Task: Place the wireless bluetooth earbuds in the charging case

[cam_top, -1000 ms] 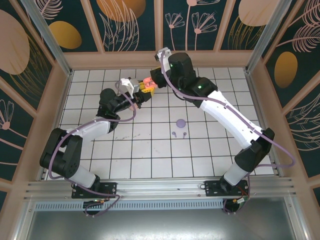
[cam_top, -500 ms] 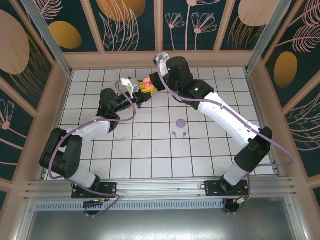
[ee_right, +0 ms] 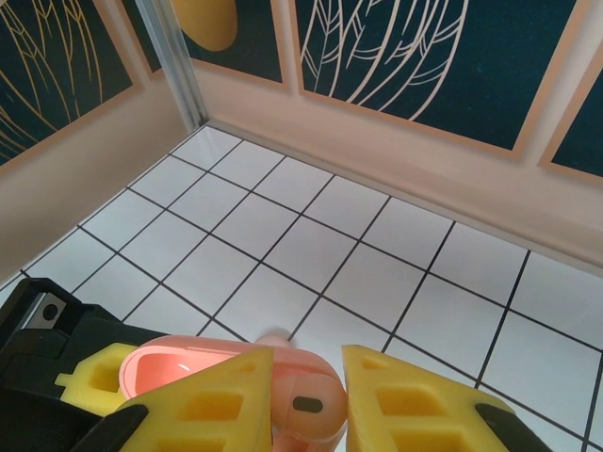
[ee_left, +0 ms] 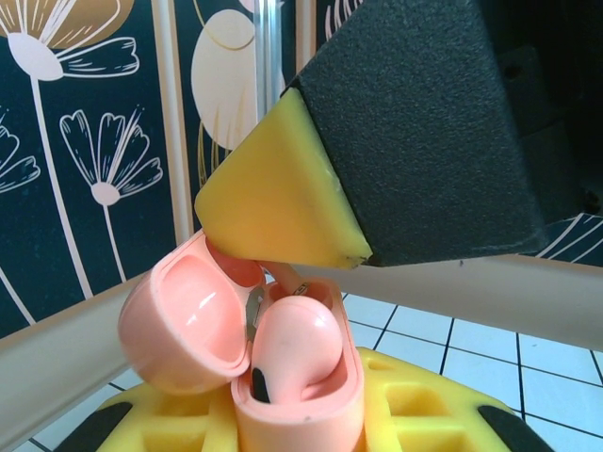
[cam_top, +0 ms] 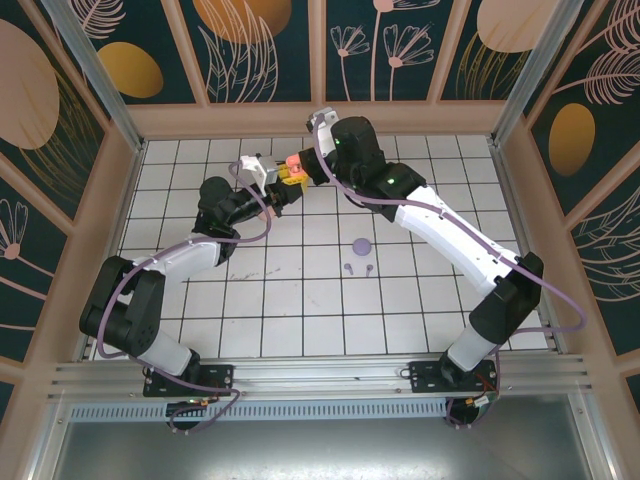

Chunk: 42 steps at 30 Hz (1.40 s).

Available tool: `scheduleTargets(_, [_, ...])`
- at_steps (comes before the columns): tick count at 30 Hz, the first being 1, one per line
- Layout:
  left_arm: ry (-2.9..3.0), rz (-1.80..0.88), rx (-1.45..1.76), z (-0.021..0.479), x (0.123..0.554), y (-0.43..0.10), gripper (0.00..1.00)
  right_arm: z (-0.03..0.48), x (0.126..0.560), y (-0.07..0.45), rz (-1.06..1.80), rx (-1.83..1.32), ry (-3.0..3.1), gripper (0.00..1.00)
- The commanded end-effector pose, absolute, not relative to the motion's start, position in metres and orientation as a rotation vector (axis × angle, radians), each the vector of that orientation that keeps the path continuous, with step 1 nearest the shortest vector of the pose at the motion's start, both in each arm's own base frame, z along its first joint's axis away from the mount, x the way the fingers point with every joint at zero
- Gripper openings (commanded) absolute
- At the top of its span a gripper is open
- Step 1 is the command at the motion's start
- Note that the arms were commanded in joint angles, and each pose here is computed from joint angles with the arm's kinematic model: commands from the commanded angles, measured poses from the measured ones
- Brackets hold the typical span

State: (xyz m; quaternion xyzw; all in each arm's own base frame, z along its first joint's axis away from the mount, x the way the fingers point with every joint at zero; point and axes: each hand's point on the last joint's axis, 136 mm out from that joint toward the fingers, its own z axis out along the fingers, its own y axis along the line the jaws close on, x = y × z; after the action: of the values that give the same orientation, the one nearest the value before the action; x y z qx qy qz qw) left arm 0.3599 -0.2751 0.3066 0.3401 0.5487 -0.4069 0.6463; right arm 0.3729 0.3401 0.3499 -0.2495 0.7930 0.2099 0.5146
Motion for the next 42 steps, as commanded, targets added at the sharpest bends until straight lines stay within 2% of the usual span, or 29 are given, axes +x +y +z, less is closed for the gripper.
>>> scheduleTargets(1, [1.136,-0.938,0.805,0.335,0.349,-0.277,0.00,0.351,0.372,0.338,0.502,-0.572,1.896,0.22])
scheduleTargets(25, [1.099,-0.936,0.819,0.346,0.341,-0.276,0.00,0.318,0.349,0.338,0.497,-0.732,1.824,0.21])
scheduleTargets(42, [1.107,-0.936,0.818,0.345,0.342,-0.276,0.00,0.309,0.354,0.355,0.429,-0.758,1.867,0.23])
